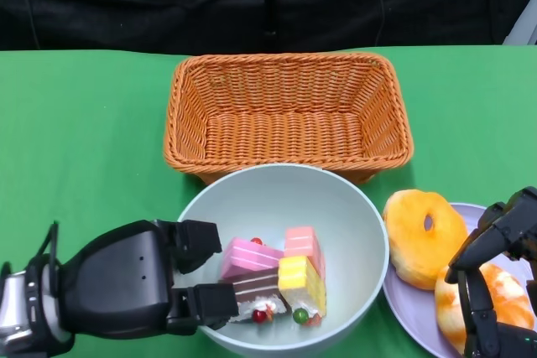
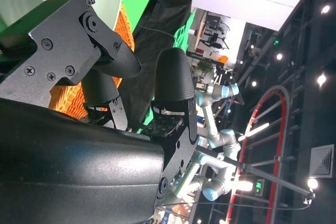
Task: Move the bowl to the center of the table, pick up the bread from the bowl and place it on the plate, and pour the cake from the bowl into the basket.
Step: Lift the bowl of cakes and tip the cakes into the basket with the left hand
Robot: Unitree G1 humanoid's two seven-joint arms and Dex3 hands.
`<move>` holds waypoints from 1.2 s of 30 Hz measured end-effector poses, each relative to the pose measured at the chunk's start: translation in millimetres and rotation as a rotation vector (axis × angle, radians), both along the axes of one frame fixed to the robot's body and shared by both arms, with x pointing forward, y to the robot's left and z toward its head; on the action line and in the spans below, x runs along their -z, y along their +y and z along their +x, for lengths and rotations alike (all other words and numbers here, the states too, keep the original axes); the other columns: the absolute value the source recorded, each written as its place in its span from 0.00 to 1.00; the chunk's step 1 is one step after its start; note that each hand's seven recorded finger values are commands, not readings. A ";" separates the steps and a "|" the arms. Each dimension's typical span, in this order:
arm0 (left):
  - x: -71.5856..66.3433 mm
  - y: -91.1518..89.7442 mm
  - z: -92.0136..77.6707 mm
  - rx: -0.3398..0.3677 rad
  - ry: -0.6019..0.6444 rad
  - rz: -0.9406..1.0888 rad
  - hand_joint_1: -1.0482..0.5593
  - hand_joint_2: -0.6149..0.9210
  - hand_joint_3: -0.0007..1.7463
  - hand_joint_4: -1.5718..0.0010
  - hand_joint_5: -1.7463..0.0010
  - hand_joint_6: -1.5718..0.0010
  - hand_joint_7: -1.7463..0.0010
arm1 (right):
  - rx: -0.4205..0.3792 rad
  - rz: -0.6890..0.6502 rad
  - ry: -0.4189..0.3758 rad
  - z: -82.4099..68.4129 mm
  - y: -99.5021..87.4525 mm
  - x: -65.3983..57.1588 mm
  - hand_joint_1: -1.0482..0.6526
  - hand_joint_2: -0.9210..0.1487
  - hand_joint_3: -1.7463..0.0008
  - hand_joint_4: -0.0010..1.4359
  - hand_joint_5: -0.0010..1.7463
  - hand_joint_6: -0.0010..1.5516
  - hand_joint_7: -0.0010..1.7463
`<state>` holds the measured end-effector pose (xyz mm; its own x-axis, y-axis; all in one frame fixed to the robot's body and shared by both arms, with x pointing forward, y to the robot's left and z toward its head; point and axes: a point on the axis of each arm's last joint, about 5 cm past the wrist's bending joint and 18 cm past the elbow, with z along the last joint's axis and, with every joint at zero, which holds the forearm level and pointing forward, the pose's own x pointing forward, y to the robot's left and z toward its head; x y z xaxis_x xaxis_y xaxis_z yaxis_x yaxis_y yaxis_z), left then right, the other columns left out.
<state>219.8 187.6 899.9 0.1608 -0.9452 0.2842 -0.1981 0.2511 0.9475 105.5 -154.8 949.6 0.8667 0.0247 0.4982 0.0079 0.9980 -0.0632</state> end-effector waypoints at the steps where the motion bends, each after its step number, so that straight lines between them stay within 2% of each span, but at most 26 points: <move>1: -2.3 0.7 -0.9 -0.006 0.002 -0.007 0.48 0.99 0.01 0.39 0.00 0.53 0.00 | 0.000 0.001 0.001 0.0 0.1 0.3 0.58 0.49 0.22 0.48 1.00 0.40 0.89; 7: -13.4 2.5 -5.7 -0.037 0.042 -0.054 0.50 0.98 0.01 0.39 0.00 0.53 0.00 | -0.001 -0.002 0.000 0.3 -0.1 3.4 0.61 0.52 0.18 0.48 0.98 0.41 0.87; 8: -15.5 2.5 -6.5 -0.039 0.052 -0.072 0.53 0.96 0.13 0.39 0.00 0.56 0.00 | -0.001 -0.003 0.001 0.1 -0.2 3.7 0.63 0.53 0.17 0.49 0.97 0.42 0.87; 9: -18.0 2.6 -7.1 -0.046 0.067 -0.092 0.53 0.84 0.30 0.38 0.00 0.55 0.00 | -0.003 -0.005 0.002 -0.2 -0.4 3.9 0.63 0.53 0.17 0.49 0.96 0.42 0.86; 10: -20.3 2.5 -7.7 -0.053 0.083 -0.114 0.52 0.78 0.38 0.38 0.00 0.54 0.00 | -0.003 -0.009 0.003 -0.7 -0.8 4.1 0.63 0.52 0.18 0.48 0.96 0.42 0.85; 12: -24.1 1.8 -7.6 -0.063 0.100 -0.137 0.52 0.74 0.44 0.38 0.00 0.54 0.00 | -0.002 -0.015 0.007 -1.8 -1.5 4.7 0.63 0.51 0.18 0.48 0.95 0.42 0.85; 15: -26.5 1.9 -8.1 -0.071 0.114 -0.141 0.52 0.72 0.46 0.37 0.00 0.54 0.00 | -0.002 -0.018 0.009 -2.2 -1.9 4.8 0.63 0.51 0.19 0.48 0.95 0.42 0.85; 16: -27.2 0.9 -8.1 -0.073 0.138 -0.152 0.54 0.66 0.64 0.36 0.00 0.53 0.00 | -0.004 -0.018 0.011 -2.3 -1.8 5.1 0.63 0.53 0.20 0.48 0.95 0.43 0.85; 17: -28.5 -1.1 -7.9 -0.076 0.171 -0.173 0.54 0.62 0.72 0.35 0.00 0.52 0.00 | -0.010 -0.020 0.016 -2.2 -1.5 5.9 0.64 0.54 0.20 0.49 0.95 0.43 0.85; 20: -33.3 -8.9 -5.9 -0.091 0.278 -0.289 0.55 0.58 0.85 0.34 0.00 0.49 0.00 | -0.033 -0.018 0.039 -1.5 1.3 9.0 0.67 0.56 0.17 0.50 0.96 0.45 0.85; 25: -46.5 -16.9 3.8 -0.150 0.453 -0.471 0.59 0.54 0.93 0.35 0.00 0.48 0.00 | -0.051 -0.022 0.086 -2.0 4.0 14.7 0.67 0.57 0.13 0.49 0.97 0.44 0.87; 28: -55.3 -24.2 12.0 -0.141 0.513 -0.569 0.59 0.51 0.98 0.35 0.00 0.47 0.00 | -0.074 -0.019 0.110 -3.0 6.5 16.3 0.68 0.58 0.09 0.48 1.00 0.43 0.88; 36: -64.9 -43.1 26.9 -0.136 0.642 -0.671 0.60 0.54 0.97 0.34 0.00 0.46 0.00 | -0.085 -0.014 0.142 -5.8 7.4 21.5 0.69 0.64 0.05 0.48 1.00 0.44 0.89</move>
<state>246.7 144.5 964.8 0.5731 -0.5770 0.5819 0.2443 0.7981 0.5508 99.6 -147.4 928.0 0.9229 0.1071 0.3698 -0.0865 0.9937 -0.0719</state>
